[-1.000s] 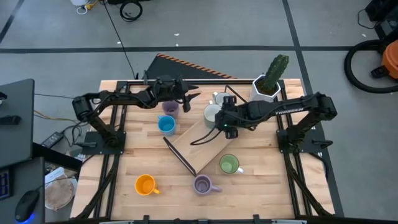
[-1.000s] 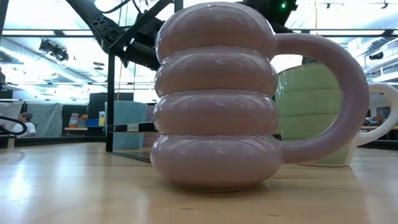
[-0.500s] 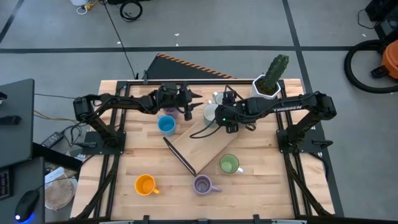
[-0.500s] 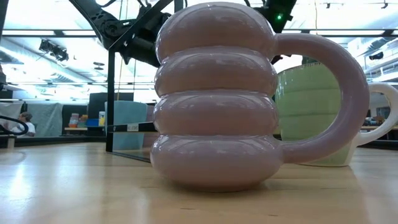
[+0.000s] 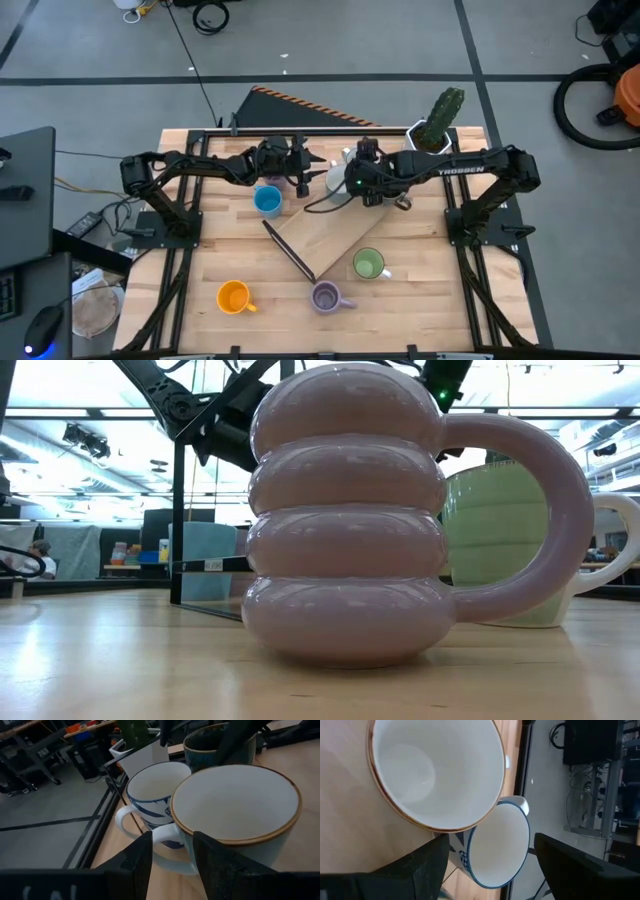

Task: Place coffee mugs
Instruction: Put the light green mug on the shelf

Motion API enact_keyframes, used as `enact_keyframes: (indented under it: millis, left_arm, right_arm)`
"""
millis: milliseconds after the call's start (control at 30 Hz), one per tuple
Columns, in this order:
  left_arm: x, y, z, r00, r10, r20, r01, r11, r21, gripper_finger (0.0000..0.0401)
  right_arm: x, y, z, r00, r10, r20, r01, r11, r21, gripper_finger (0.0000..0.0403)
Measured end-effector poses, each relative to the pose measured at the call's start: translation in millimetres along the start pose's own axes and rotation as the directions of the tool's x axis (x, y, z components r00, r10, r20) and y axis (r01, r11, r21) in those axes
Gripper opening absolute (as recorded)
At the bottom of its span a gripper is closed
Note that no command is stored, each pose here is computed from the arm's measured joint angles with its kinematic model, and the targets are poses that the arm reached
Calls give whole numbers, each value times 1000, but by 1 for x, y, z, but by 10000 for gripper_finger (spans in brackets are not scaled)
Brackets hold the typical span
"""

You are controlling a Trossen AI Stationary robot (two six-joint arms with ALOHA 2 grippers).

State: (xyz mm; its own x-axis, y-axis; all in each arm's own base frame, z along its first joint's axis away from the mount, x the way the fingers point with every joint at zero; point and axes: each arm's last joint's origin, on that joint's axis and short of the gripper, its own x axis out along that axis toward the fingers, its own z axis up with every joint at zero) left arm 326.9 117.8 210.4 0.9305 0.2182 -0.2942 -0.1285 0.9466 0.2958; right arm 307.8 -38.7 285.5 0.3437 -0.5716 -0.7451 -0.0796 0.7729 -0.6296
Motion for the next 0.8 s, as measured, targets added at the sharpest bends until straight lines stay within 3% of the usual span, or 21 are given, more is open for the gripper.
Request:
enact_keyframes:
  millis: [467,800]
  left_arm:
    - [0,-4,1,1000,5,-7,-5,1000,4,149]
    - [-10,-1,7,997,47,-53,-46,999,19,149]
  right_arm:
    - [7,-14,-5,999,-48,-23,49,998,49,297]
    - [-11,1,3,998,-53,14,53,998,21,297]
